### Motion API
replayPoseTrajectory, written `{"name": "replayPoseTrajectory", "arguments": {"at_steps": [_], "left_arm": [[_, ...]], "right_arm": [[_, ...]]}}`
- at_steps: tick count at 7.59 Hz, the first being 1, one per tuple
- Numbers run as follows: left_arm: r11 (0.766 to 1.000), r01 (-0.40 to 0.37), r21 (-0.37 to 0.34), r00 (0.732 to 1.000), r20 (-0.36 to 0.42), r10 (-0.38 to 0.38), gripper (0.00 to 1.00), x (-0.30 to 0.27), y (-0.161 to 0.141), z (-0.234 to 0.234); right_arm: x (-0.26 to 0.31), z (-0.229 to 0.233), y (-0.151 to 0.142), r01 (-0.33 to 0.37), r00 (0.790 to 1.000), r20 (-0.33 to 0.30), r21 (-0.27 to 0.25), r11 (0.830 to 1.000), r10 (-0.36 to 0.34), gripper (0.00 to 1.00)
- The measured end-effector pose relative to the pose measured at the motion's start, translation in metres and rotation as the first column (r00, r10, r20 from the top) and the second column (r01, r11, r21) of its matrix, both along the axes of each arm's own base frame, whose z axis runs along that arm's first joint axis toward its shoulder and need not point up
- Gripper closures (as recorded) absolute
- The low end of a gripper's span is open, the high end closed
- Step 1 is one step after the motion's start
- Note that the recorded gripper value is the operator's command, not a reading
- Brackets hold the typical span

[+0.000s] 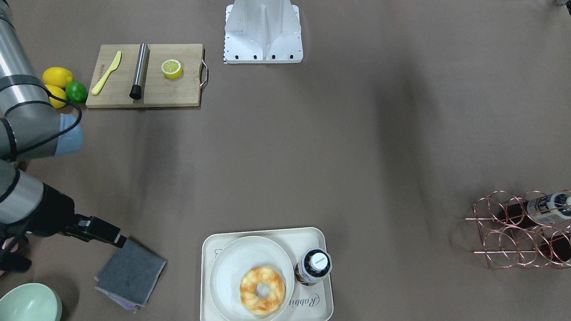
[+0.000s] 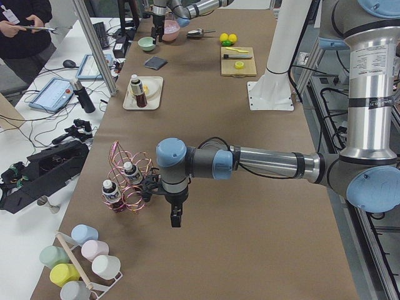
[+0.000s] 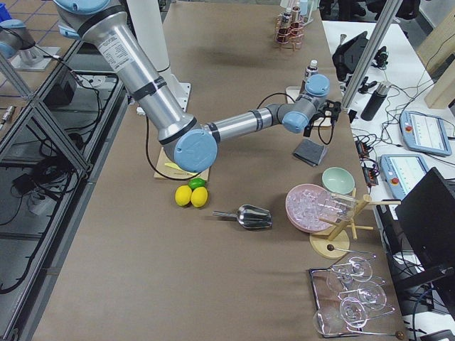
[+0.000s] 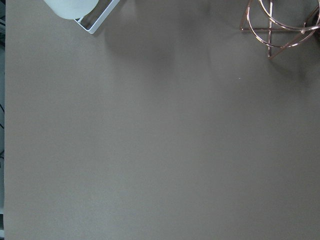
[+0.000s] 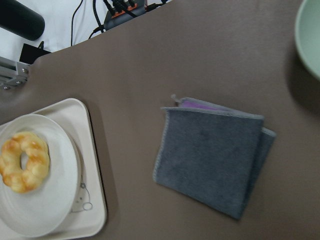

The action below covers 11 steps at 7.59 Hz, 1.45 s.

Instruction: Place donut on tray

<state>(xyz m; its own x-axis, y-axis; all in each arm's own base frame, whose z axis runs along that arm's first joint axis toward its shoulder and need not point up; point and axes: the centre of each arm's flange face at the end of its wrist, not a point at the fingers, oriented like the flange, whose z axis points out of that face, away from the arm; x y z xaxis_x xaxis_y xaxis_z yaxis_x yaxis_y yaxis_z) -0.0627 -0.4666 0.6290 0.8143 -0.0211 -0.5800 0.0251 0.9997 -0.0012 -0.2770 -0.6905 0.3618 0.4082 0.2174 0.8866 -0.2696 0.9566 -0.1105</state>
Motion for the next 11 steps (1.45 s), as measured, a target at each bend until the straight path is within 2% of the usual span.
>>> {"name": "replayPoseTrajectory", "arguments": {"at_steps": [2,4,6,8,9,10,11], "left_arm": [[1.0,0.001,-0.004,1.0,-0.001,-0.001,0.02,-0.001,0.001,0.0],[1.0,0.002,-0.012,1.0,-0.001,-0.002,0.02,-0.001,0.001,0.0],[1.0,0.001,-0.022,1.0,-0.001,-0.001,0.02,-0.001,0.0,0.001],[1.0,0.001,-0.029,1.0,-0.001,-0.001,0.02,-0.001,0.002,0.001],[1.0,0.001,-0.032,1.0,-0.002,-0.001,0.02,-0.001,0.002,0.002],[0.999,0.001,-0.033,1.0,-0.002,-0.001,0.02,-0.001,0.002,0.003],[0.999,0.0,-0.032,1.0,-0.002,0.0,0.02,-0.001,0.001,0.002]], "right_arm": [[0.052,0.036,0.048,0.043,0.998,-0.056,0.054,0.998,-0.04,0.0],[0.103,0.08,0.103,0.089,0.988,-0.134,0.085,0.992,-0.077,0.0],[0.165,0.13,0.147,0.166,0.963,-0.236,0.122,0.979,-0.134,0.0],[0.228,0.185,0.173,0.253,0.913,-0.356,0.112,0.961,-0.199,0.0],[0.261,0.204,0.178,0.293,0.882,-0.408,0.081,0.953,-0.236,0.0],[0.293,0.221,0.183,0.345,0.849,-0.441,0.048,0.938,-0.289,0.0],[0.314,0.231,0.187,0.371,0.835,-0.444,0.018,0.929,-0.325,0.0]]}}
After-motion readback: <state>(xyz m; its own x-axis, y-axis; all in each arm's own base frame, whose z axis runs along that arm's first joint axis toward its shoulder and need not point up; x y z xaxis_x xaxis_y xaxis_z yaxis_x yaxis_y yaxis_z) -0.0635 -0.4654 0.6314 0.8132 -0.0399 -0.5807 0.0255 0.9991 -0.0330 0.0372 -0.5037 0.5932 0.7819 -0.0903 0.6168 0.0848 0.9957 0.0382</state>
